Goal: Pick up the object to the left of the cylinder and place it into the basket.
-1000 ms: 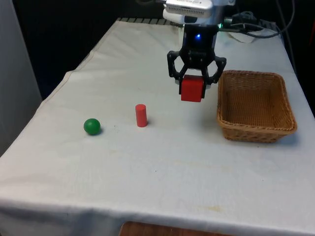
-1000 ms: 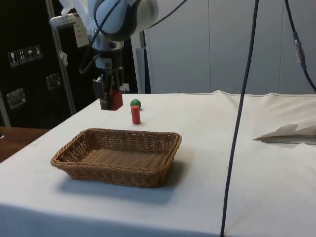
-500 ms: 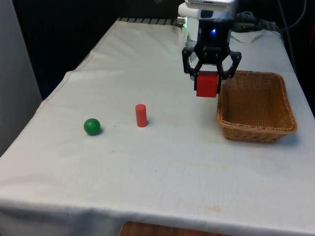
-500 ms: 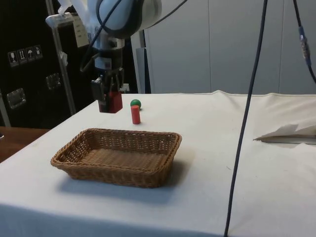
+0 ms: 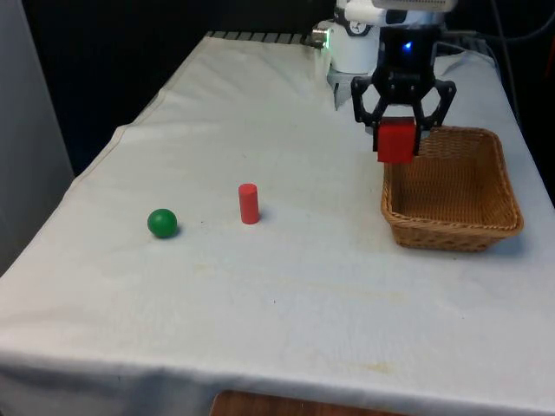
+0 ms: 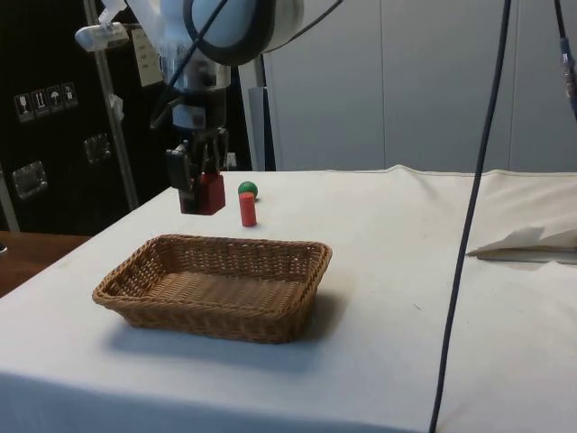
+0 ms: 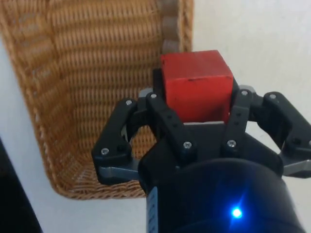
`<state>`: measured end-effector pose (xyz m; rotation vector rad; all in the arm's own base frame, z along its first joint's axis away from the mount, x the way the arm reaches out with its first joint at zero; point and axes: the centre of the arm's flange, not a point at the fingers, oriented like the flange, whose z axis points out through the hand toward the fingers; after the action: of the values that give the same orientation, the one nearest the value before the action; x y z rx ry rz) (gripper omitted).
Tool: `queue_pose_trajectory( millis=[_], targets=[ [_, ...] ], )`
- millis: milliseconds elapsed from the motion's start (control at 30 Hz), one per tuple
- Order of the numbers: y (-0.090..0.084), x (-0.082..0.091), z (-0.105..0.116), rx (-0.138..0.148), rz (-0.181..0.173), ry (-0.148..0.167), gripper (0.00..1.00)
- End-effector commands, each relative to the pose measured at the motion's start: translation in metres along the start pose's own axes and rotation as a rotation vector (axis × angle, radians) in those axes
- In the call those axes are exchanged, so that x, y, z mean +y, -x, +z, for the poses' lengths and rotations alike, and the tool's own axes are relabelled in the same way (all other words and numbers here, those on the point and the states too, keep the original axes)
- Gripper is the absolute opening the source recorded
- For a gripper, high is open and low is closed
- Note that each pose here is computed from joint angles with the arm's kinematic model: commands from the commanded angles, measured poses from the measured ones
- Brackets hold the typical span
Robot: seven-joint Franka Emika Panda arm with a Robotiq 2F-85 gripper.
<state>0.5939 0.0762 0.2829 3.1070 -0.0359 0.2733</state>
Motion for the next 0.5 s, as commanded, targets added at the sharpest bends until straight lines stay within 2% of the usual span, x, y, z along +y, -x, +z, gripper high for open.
queue_pose_trajectory(
  millis=[0, 167, 200, 233, 467],
  targets=[
    [0.003, -0.004, -0.001, 0.011, 0.002, 0.004, 0.02],
    [0.011, -0.022, -0.001, 0.014, 0.0, -0.012, 0.02],
    [0.009, -0.021, 0.0, 0.003, -0.002, -0.018, 0.02],
    [0.012, -0.025, 0.0, 0.015, 0.0, -0.014, 0.02],
    [0.026, -0.048, 0.01, 0.024, -0.006, -0.03, 0.02]
  ],
)
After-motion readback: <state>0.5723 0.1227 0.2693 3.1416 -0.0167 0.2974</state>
